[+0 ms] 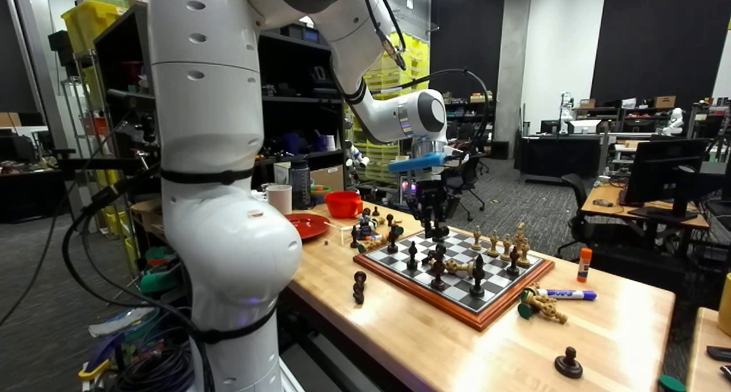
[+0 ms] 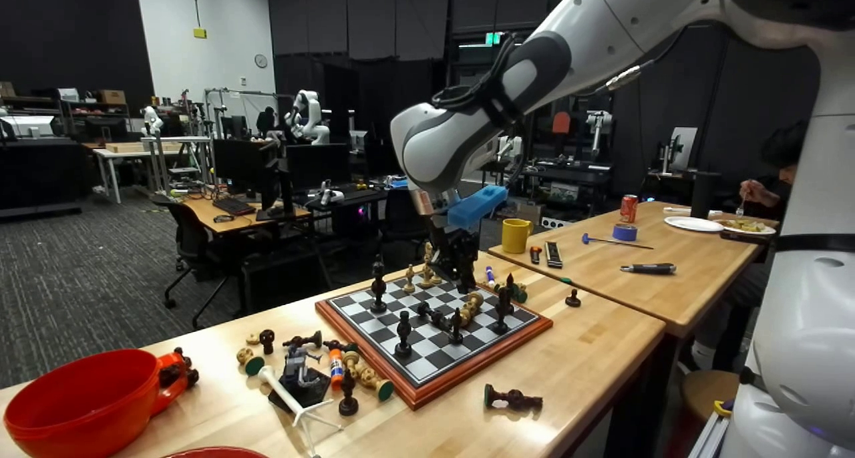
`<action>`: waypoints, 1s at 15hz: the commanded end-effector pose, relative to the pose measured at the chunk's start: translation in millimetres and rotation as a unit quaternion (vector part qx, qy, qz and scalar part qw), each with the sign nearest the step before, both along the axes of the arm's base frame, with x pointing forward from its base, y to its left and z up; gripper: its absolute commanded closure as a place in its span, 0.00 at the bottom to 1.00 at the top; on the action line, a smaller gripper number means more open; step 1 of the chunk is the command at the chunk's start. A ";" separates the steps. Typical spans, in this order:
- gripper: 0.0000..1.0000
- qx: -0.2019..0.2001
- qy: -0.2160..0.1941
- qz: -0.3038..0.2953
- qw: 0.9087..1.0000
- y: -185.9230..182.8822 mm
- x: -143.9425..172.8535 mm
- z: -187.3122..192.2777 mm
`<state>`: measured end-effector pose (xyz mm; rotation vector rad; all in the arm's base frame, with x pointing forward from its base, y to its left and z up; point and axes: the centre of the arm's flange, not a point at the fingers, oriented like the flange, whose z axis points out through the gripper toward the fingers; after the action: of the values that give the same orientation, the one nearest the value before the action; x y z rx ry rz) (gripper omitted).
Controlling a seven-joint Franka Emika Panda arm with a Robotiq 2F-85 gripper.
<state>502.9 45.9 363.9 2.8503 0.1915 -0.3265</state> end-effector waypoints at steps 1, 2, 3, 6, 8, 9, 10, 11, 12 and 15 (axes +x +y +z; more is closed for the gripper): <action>0.94 -0.003 0.002 0.004 1.000 10.4 23.5 -9.9; 0.86 -0.003 0.004 0.003 1.000 9.2 28.3 -13.7; 0.50 -0.001 0.006 0.002 1.000 7.9 31.6 -15.5; 0.39 0.003 0.010 -0.005 1.000 -0.7 38.9 -17.6; 0.26 0.002 0.007 -0.010 1.000 -7.3 41.2 -14.3; 0.20 0.001 0.003 -0.013 1.000 -11.6 40.5 -10.3; 0.14 0.001 0.000 -0.020 1.000 -16.4 38.4 -3.2; 0.06 0.002 -0.003 -0.022 1.000 -20.4 36.5 2.2; 0.02 0.003 -0.005 -0.032 0.999 -25.4 32.0 10.0; 0.00 0.011 -0.006 -0.056 0.998 -44.2 8.8 37.1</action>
<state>541.4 16.4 366.0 2.8646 0.0885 -0.3368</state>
